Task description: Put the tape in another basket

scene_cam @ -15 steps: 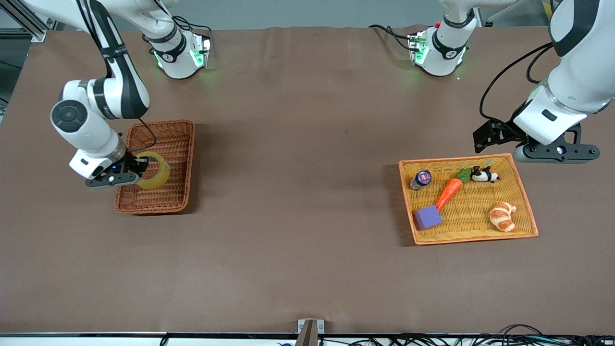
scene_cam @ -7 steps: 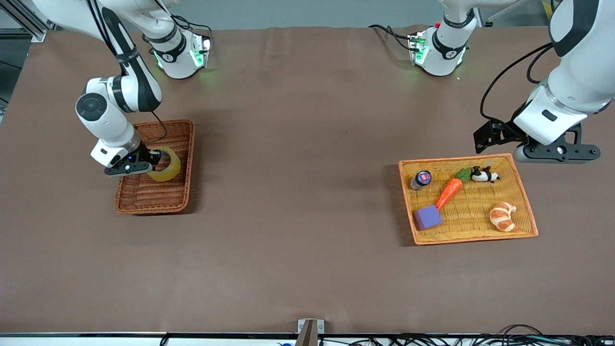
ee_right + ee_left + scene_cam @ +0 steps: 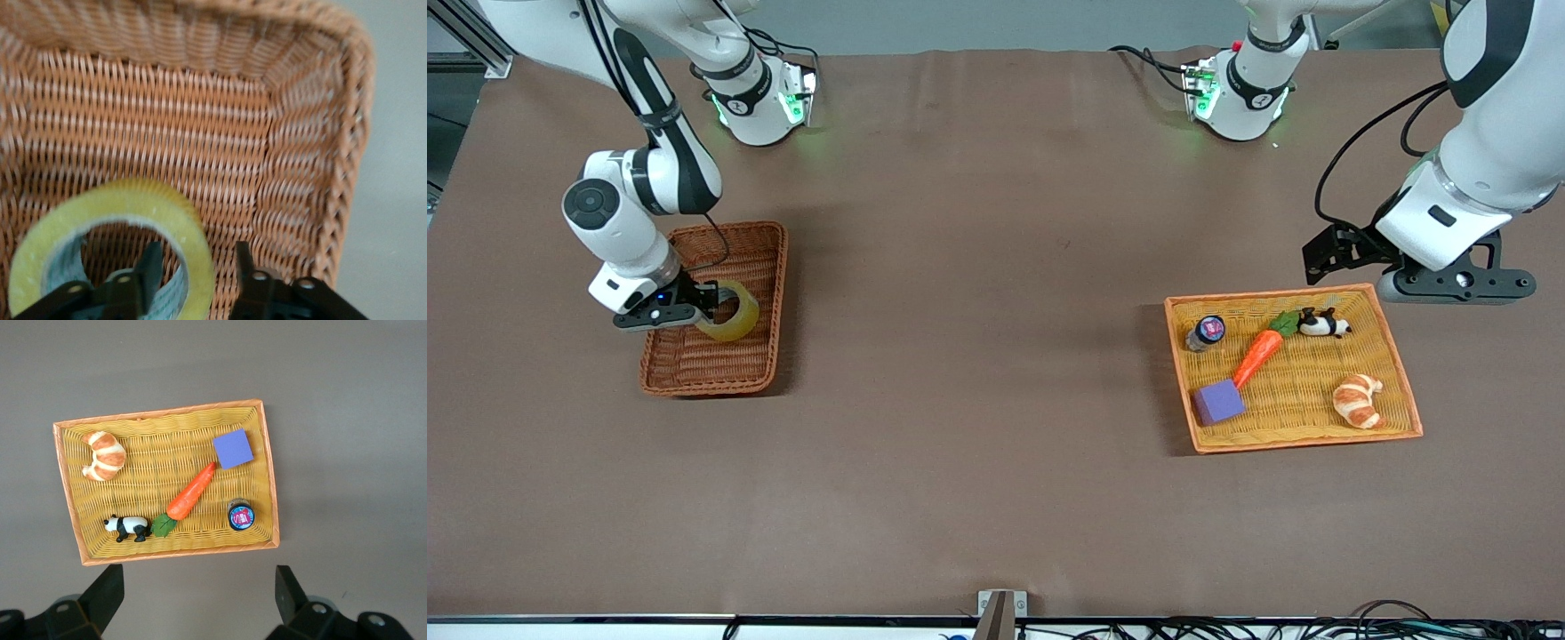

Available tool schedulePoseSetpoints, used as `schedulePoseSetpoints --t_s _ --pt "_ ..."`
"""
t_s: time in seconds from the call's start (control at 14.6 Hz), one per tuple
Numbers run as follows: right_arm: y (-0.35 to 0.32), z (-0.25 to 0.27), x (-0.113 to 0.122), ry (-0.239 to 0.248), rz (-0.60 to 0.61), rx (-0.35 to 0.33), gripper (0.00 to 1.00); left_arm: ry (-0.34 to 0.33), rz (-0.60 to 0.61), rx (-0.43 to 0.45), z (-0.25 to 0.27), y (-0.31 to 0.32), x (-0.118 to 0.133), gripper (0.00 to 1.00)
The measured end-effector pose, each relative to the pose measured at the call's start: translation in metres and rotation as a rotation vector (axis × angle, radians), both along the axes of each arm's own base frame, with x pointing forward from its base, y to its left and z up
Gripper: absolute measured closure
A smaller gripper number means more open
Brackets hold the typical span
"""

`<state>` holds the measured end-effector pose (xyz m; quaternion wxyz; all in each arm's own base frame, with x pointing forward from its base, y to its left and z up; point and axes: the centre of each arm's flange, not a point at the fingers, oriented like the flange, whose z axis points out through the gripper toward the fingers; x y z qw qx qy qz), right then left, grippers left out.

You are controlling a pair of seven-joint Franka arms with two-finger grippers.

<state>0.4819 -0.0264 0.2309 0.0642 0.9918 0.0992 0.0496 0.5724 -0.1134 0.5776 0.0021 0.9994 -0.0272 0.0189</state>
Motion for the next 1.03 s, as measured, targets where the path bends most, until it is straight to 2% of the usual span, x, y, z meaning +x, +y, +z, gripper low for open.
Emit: schedulePoseSetpoints --t_s 0.27,0.34,0.48,0.68,0.75,0.89,1.03 --pt "-0.010 0.054 0.031 -0.115 -0.018 0.002 0.02 0.000 0.000 0.000 0.000 0.000 0.000 0.00" --pt "-0.008 0.069 0.038 -0.123 -0.022 0.001 0.00 0.000 0.000 0.000 0.000 0.000 0.000 0.00" --pt "0.001 0.106 0.055 -0.097 -0.071 -0.004 0.00 0.001 0.000 0.000 0.000 0.000 0.000 0.00" --pt "0.026 0.183 0.079 -0.010 -0.156 -0.028 0.00 -0.004 0.020 -0.002 0.000 0.000 0.001 0.00" --pt "0.033 0.213 0.085 0.013 -0.182 -0.017 0.00 -0.007 0.038 -0.003 0.001 0.000 0.001 0.00" --pt "0.043 0.266 0.091 0.053 -0.223 0.049 0.00 -0.012 0.052 -0.003 0.004 0.000 -0.001 0.00" --pt "0.044 0.314 0.088 0.060 -0.240 0.078 0.00 -0.018 0.051 0.000 0.010 0.000 -0.011 0.00"
